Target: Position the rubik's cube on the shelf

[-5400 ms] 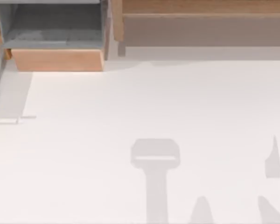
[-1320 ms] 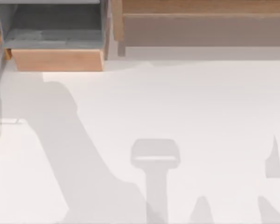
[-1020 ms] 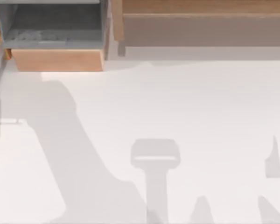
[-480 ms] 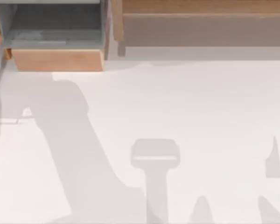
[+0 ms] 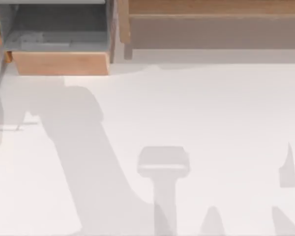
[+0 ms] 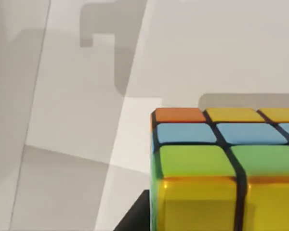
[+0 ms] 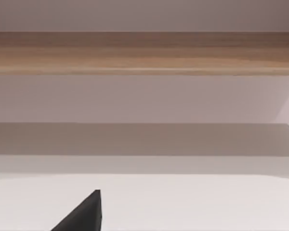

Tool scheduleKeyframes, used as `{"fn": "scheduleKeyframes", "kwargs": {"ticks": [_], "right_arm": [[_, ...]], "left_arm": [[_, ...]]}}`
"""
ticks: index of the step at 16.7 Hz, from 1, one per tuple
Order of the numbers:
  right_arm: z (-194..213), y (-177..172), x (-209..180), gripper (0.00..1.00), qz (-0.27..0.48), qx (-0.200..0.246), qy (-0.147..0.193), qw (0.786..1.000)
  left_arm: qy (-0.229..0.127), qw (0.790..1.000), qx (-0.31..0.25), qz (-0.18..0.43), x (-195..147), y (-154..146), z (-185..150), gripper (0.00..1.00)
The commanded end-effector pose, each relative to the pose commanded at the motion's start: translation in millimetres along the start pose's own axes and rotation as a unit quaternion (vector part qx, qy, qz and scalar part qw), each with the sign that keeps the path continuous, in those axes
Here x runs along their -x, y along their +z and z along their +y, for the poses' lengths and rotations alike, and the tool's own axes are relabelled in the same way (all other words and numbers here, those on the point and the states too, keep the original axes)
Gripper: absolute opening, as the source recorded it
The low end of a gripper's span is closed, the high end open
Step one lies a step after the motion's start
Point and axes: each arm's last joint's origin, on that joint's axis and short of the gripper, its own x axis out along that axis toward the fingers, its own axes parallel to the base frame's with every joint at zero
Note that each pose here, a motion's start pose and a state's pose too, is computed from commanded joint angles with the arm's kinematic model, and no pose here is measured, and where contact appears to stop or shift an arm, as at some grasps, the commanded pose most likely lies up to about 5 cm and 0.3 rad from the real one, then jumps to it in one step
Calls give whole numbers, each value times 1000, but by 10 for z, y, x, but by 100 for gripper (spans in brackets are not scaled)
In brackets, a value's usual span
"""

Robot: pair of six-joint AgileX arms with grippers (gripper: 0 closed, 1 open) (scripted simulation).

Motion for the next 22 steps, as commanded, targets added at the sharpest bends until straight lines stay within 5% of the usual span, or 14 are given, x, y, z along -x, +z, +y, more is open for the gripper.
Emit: {"fn": "scheduleKeyframes", "kwargs": {"ticks": [4, 8, 16, 22], "right_arm": [[0, 0, 0, 100, 0, 0, 0, 1000], [0, 0, 0, 100, 0, 0, 0, 1000], [0, 0, 0, 100, 0, 0, 0, 1000], [0, 0, 0, 100, 0, 0, 0, 1000]], "left_arm": [[44, 997, -36, -43, 596, -71, -376, 0], [84, 986, -124, -70, 971, -298, -1218, 0], [145, 919, -348, -114, 899, -1315, -3095, 0], [147, 865, -430, -213, 502, -2142, -4043, 0]]}}
